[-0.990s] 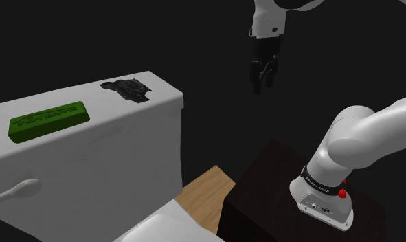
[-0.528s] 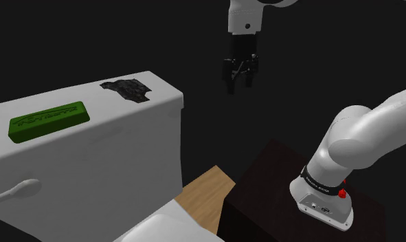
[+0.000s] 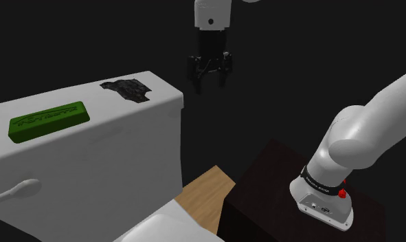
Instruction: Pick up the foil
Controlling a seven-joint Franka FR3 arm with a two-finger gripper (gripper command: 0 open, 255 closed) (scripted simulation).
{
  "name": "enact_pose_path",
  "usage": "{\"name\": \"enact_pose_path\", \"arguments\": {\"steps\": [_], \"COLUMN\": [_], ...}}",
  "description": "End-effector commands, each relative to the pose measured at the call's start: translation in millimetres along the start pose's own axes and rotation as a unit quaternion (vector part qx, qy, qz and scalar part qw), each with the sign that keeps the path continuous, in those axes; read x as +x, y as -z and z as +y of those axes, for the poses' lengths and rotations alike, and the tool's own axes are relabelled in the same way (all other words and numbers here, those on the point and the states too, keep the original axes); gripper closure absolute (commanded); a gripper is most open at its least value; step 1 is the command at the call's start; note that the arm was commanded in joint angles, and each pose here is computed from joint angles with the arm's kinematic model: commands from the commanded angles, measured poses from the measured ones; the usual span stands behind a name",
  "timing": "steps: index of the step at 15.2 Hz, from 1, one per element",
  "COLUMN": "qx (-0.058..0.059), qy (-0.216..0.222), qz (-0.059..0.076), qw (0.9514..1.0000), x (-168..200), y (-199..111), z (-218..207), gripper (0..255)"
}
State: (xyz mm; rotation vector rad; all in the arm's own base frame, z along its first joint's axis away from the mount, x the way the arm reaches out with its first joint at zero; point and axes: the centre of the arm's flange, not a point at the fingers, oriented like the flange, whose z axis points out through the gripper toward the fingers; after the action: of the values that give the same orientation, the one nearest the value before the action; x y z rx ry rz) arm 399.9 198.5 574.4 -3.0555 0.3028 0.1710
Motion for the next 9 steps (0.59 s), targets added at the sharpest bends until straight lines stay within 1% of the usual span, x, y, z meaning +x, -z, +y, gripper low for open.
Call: {"name": "enact_pose_path", "arguments": {"steps": [1,9], "qx": [0.001,0.003], "qy": [-0.012,-0.055], "qz": [0.007,0.036], "qw": [0.9999,0.9978], "x": [9,48], "y": [3,18], "z": [-26,-119], "gripper": [0,0]}}
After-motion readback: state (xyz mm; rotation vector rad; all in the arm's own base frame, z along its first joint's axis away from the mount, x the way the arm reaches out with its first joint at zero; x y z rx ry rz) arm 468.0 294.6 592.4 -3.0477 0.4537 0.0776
